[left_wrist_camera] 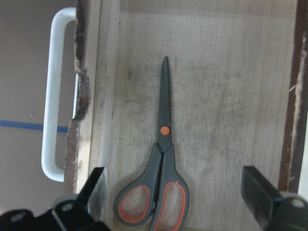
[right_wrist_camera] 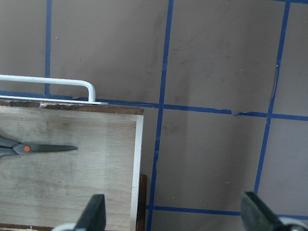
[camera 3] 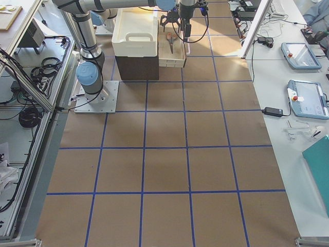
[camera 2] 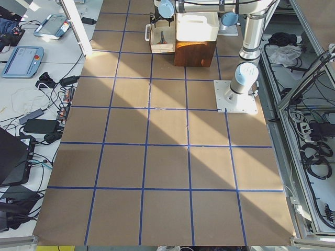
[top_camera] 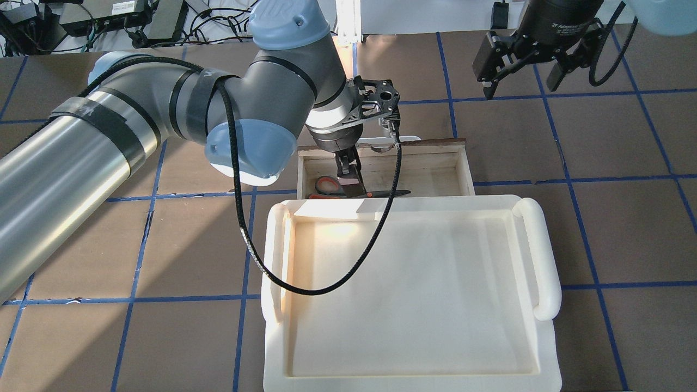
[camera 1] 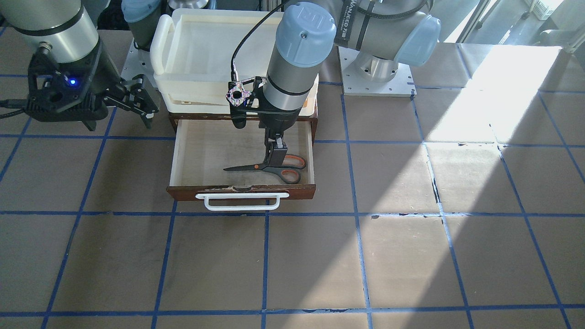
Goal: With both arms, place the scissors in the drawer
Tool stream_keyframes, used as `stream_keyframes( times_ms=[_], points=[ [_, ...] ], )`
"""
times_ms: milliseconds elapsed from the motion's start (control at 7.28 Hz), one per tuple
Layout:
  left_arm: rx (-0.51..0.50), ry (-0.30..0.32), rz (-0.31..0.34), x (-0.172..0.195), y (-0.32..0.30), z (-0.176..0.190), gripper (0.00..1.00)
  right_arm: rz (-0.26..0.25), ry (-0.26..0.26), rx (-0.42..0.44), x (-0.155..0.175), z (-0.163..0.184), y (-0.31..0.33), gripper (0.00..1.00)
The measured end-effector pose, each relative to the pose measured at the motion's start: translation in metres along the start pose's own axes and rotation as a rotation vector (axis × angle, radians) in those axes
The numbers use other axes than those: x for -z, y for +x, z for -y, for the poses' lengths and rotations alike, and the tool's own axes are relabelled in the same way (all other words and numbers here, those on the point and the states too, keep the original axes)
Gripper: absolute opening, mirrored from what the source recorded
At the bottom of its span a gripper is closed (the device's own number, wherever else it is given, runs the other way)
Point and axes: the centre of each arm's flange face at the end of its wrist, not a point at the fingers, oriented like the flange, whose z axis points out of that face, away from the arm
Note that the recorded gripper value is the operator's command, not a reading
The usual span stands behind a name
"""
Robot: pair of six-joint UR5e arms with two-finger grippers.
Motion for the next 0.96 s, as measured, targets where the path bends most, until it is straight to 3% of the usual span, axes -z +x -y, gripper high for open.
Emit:
stream_keyframes(
  times_ms=[275,550,962],
  points=[
    [0.362,0.039,0.067,0.047,-0.025,-0.029,1.00,0.013,0.008,-0.071,0.003,-0.002,-0.001,1.00],
    [0.704,0.058,0.106,0.088,-0.057,-0.085,1.00,0.029,0.017,-0.148,0.009,-0.006,-0.003,1.00],
    [0.993,-0.056,0.244,0.126,-0.073,-0.158,1.00,0.036,0.034,-0.155,0.019,-0.014,-0.006,1.00]
  ],
)
